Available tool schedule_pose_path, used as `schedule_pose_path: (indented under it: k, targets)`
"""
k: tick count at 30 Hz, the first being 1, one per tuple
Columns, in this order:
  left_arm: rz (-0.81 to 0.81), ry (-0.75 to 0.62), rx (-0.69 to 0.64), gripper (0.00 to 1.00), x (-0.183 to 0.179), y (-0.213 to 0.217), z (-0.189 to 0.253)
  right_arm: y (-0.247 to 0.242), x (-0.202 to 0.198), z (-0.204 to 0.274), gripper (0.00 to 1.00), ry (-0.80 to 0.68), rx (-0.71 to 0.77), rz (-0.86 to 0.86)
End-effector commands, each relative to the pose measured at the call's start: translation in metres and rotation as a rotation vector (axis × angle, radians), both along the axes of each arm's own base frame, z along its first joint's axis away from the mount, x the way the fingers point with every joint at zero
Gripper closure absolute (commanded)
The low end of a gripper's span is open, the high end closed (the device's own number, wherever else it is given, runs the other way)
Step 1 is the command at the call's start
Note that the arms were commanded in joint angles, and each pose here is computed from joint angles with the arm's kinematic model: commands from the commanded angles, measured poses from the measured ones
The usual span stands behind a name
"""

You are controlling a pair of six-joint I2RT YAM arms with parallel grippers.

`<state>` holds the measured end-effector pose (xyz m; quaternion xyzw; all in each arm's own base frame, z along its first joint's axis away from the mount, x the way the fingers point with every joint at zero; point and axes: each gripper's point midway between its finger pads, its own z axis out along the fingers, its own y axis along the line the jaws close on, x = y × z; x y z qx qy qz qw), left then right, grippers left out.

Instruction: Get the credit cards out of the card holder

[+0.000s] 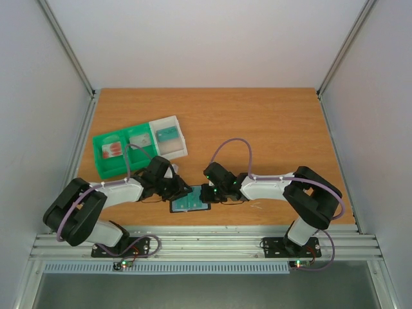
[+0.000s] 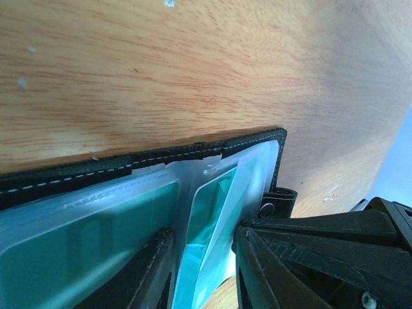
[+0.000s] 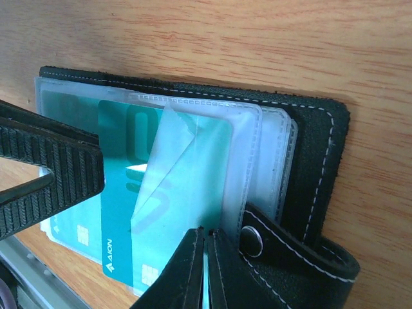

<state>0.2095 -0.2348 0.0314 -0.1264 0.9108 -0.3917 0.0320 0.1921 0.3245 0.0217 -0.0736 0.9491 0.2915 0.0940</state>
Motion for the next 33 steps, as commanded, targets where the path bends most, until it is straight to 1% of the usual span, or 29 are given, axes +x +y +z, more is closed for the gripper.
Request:
schedule_pose_path:
  k: [1,3,7,8,9,13,17,21,24,28,33]
  targets:
    - [0.001,-0.018,0.02,0.72,0.003,0.002,-0.007,-0.01,-0.008,-0.017,0.94,0.031,-0.048,-0.007]
    - [0.0,-0.017,0.021,0.77,0.002,0.002,-0.008,-0.01,-0.008,-0.017,0.94,0.031,-0.047,-0.007]
    - [-0.005,-0.025,0.008,0.94,0.002,0.0,-0.005,-0.01,-0.008,-0.017,0.94,0.031,-0.048,-0.007]
    - [-0.006,-0.03,0.007,0.98,0.002,0.0,-0.003,-0.01,-0.008,-0.017,0.94,0.031,-0.049,-0.009]
    - [-0.007,-0.036,0.007,0.99,0.002,0.001,0.0,-0.011,-0.008,-0.018,0.94,0.032,-0.052,-0.009]
    - [-0.005,-0.048,0.051,1.0,0.001,0.008,0.009,-0.011,-0.008,-0.016,0.94,0.029,-0.054,-0.01]
    - [-0.013,-0.088,0.094,1.0,0.001,0.016,0.023,-0.01,-0.006,-0.01,0.94,0.014,-0.044,0.005]
    - [-0.018,-0.123,0.125,1.0,-0.001,0.024,0.038,-0.006,-0.003,0.004,0.93,-0.025,-0.024,0.038]
    - [-0.036,-0.139,0.134,1.0,-0.004,0.027,0.049,-0.005,-0.001,0.027,0.91,-0.074,-0.011,0.075]
    - [-0.109,-0.173,0.092,1.0,-0.011,0.02,0.073,-0.005,0.0,0.075,0.88,-0.176,0.036,0.157]
    - [-0.228,-0.268,-0.03,1.0,-0.025,0.007,0.117,-0.013,-0.013,0.126,0.83,-0.266,0.067,0.321]
